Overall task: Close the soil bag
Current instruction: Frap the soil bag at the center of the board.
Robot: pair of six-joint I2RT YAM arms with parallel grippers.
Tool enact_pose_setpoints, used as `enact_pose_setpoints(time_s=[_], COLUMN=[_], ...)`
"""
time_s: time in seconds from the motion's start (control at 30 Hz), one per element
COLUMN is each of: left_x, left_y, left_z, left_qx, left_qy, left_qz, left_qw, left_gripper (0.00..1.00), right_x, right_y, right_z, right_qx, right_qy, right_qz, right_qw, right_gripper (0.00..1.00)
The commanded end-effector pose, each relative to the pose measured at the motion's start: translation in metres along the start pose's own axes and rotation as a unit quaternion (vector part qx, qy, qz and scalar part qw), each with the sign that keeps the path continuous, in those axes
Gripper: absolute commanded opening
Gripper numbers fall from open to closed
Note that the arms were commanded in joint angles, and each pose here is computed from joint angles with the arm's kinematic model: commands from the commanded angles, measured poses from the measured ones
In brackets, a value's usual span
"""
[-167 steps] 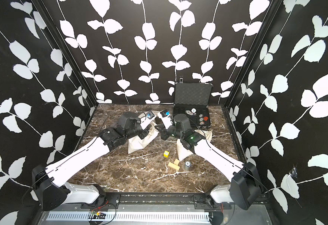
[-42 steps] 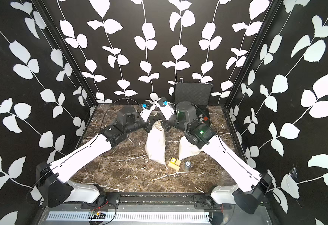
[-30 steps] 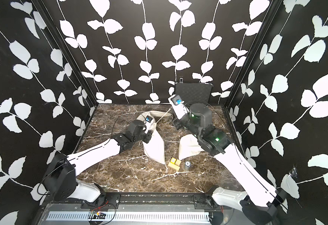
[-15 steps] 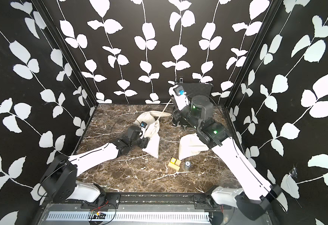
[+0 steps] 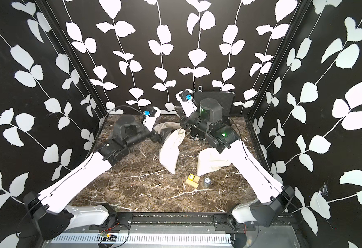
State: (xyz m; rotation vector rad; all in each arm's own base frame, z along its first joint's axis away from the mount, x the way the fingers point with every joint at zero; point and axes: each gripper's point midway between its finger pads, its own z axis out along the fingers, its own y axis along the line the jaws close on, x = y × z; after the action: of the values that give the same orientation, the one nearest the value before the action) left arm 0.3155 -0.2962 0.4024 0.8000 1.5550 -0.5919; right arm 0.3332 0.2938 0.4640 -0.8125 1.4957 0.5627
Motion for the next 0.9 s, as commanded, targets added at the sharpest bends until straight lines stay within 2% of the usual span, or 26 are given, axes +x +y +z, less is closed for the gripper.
enact_pose_setpoints(time_s=[0.0, 0.07, 0.23, 0.33, 0.53, 0.57, 0.63, 0.77, 0.87], left_x=[-0.008, -0.015, -0.028, -0.037, -0.064, -0.067, -0.071, -0.068, -0.064], left_y=[-0.01, -0.007, 0.003, 0.009, 0.004, 0.003, 0.003, 0.014, 0.02], left_z=[0.017, 0.027, 0.043, 0.047, 0.039, 0.037, 0.032, 0.027, 0.026], left_qx=[0.043, 0.041, 0.022, 0.011, 0.028, 0.033, 0.033, 0.004, -0.007], left_qy=[0.002, -0.005, -0.025, -0.032, -0.071, -0.074, -0.074, -0.059, -0.051], left_qz=[-0.001, -0.005, -0.02, -0.028, -0.061, -0.067, -0.08, -0.118, -0.145], left_qw=[0.999, 0.999, 0.999, 0.999, 0.995, 0.994, 0.994, 0.991, 0.988], left_gripper=[0.88, 0.85, 0.68, 0.52, 0.04, 0.0, 0.0, 0.0, 0.0], right_x=[-0.045, -0.05, -0.055, -0.054, -0.041, -0.037, -0.023, 0.004, 0.044], right_y=[0.009, 0.012, 0.017, 0.017, 0.011, 0.009, 0.003, -0.013, -0.009], right_z=[-0.017, -0.02, -0.025, -0.025, -0.019, -0.017, -0.014, -0.019, -0.018], right_qx=[-0.019, -0.025, -0.035, -0.036, -0.018, -0.011, 0.008, 0.07, 0.074], right_qy=[-0.069, -0.076, -0.085, -0.083, -0.071, -0.066, -0.052, -0.052, -0.038], right_qz=[-0.006, -0.005, -0.006, -0.006, -0.005, -0.006, -0.007, -0.012, 0.0], right_qw=[0.997, 0.997, 0.996, 0.996, 0.997, 0.998, 0.999, 0.996, 0.997], right_gripper=[0.0, 0.0, 0.0, 0.0, 0.0, 0.0, 0.02, 0.31, 0.42])
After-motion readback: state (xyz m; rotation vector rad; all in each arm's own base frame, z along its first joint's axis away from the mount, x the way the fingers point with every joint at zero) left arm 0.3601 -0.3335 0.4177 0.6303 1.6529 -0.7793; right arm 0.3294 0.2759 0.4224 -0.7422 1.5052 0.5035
